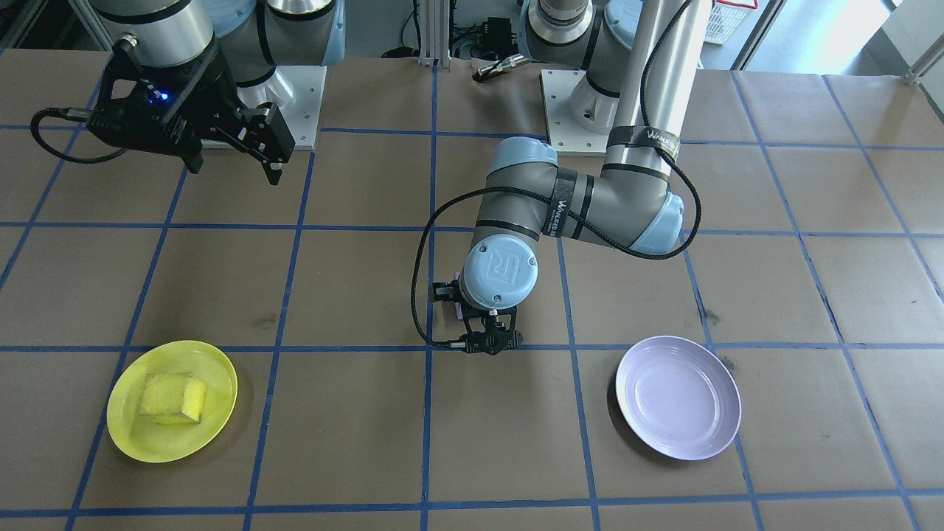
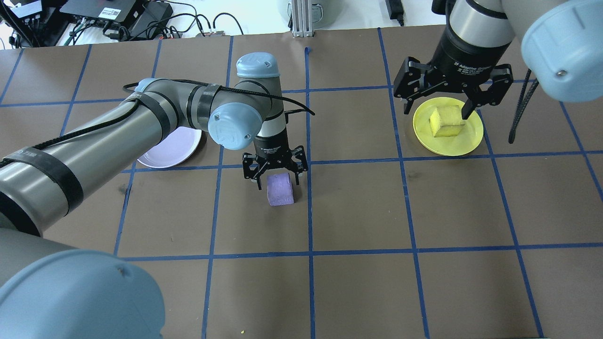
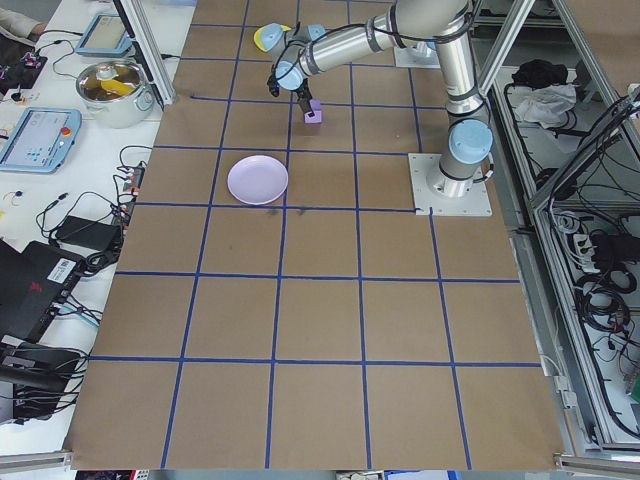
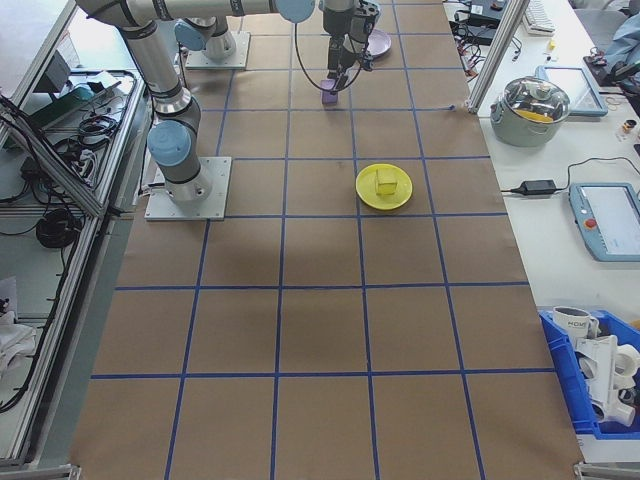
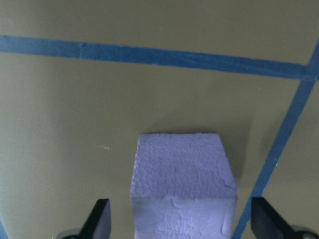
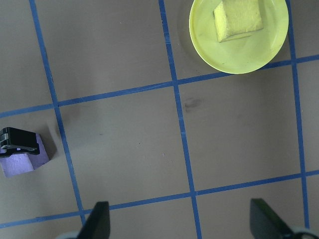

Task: Sort blocks by color into plates

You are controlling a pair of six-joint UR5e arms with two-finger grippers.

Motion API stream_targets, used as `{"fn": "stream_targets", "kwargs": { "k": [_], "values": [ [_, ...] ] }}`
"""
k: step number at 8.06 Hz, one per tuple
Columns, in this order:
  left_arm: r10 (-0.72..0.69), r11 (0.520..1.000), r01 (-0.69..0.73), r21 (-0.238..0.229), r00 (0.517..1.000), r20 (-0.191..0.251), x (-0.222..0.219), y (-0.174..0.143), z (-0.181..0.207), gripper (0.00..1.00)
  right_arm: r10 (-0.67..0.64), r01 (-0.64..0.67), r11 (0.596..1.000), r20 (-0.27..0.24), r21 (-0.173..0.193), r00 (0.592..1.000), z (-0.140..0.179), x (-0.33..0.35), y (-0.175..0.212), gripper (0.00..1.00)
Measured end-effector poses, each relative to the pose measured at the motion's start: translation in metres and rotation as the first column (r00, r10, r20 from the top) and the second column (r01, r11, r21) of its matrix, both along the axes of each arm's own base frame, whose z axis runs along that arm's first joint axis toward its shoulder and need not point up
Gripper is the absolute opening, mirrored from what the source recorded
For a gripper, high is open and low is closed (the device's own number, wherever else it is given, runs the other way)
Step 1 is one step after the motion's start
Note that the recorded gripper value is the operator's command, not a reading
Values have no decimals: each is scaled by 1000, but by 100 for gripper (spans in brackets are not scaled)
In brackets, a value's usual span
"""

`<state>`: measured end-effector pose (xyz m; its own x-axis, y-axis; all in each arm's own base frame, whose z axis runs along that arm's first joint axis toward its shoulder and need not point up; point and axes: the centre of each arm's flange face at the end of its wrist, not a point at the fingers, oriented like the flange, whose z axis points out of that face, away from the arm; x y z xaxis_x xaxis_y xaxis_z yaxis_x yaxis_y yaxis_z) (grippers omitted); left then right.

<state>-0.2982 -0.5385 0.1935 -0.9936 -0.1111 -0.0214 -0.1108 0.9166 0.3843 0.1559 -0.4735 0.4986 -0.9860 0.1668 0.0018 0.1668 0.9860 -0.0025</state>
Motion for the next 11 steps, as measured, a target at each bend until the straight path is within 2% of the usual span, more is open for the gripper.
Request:
{"fn": "stream_targets", "kwargs": {
  "k": [1, 2, 5, 7, 8, 10, 11],
  "values": [
    [1, 1000, -1, -5, 1000, -1, -1, -2, -4, 10, 0, 0, 1000, 0, 1, 1000, 0, 0, 0, 100],
    [1, 1000, -1, -24, 1000, -7, -2, -5, -7, 0, 0, 0, 1000, 0, 0, 1000, 0, 0, 0, 100],
    [10, 998, -12, -57, 999, -40, -5, -10, 1, 0, 0, 0, 1000, 1, 0, 1000, 0, 0, 0, 100],
    [21, 998, -24, -51, 999, -49, 1, -9, 25, 0, 0, 0, 1000, 1, 0, 1000, 0, 0, 0, 100],
    [29, 997, -33, -72, 998, -56, 10, -16, 51, 0, 0, 0, 1000, 1, 0, 1000, 0, 0, 0, 100],
    [27, 987, -38, -154, 997, -72, 56, -50, 104, 0, 0, 0, 1000, 1, 0, 1000, 0, 0, 0, 100],
    [-7, 980, -3, -200, 999, -51, 90, -70, 122, 0, 0, 0, 1000, 1, 0, 1000, 0, 0, 0, 100]
  ]
}}
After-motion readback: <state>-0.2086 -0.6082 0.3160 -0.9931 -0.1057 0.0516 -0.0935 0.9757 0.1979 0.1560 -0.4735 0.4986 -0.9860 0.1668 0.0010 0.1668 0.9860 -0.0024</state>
